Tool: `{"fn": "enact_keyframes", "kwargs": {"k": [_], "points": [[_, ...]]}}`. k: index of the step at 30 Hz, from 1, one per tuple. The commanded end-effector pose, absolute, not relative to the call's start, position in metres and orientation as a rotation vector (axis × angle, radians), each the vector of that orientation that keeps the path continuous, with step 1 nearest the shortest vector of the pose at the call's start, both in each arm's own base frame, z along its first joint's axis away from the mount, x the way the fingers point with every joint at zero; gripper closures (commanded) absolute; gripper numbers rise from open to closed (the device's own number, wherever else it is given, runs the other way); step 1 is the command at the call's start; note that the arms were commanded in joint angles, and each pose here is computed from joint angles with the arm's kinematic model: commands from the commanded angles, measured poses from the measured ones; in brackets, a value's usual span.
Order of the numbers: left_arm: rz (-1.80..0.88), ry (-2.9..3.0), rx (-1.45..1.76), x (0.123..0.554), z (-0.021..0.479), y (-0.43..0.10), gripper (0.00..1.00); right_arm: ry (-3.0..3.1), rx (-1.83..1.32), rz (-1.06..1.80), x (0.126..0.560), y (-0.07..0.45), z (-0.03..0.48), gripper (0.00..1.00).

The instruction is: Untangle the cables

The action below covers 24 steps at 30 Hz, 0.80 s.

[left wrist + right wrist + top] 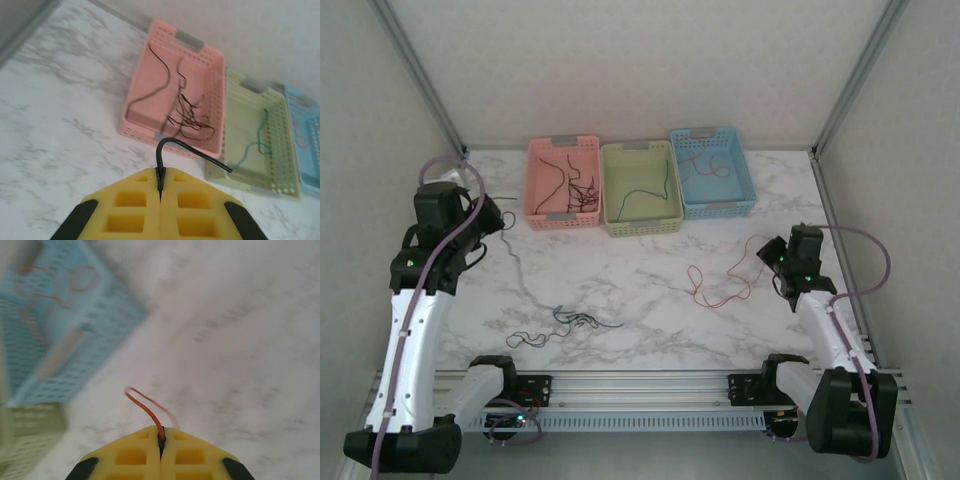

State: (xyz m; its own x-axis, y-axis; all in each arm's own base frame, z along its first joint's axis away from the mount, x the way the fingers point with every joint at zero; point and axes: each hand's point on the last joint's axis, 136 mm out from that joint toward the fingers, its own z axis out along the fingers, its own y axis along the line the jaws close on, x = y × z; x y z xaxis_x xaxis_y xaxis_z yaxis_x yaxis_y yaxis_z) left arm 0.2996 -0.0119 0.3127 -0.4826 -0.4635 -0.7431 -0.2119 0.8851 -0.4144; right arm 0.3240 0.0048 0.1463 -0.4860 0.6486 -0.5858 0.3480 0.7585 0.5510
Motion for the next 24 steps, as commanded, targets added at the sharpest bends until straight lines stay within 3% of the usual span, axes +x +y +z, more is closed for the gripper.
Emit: {"fn": "enact_keyframes", "kwargs": {"k": [1, 7, 13, 17, 24], "points": [[-0.525, 2.092, -0.433, 0.307, 0.310, -0.038, 1.00, 1.906, 0.490, 0.607, 0.347, 0.038, 0.262, 1.00], [-0.594, 2.162, -0.432, 0.312, 0.279, -0.049, 1.00, 1.682, 0.291, 0.627, 0.378, 0.058, 0.397, 1.00], [-0.639, 2.210, -0.438, 0.315, 0.260, -0.057, 1.00, 1.553, 0.265, 0.638, 0.429, 0.060, 0.479, 1.00], [-0.644, 2.227, -0.424, 0.315, 0.257, -0.059, 1.00, 1.539, 0.272, 0.641, 0.475, 0.063, 0.497, 1.00], [-0.651, 2.260, -0.410, 0.313, 0.249, -0.062, 1.00, 1.611, 0.351, 0.640, 0.553, 0.065, 0.454, 1.00]]}}
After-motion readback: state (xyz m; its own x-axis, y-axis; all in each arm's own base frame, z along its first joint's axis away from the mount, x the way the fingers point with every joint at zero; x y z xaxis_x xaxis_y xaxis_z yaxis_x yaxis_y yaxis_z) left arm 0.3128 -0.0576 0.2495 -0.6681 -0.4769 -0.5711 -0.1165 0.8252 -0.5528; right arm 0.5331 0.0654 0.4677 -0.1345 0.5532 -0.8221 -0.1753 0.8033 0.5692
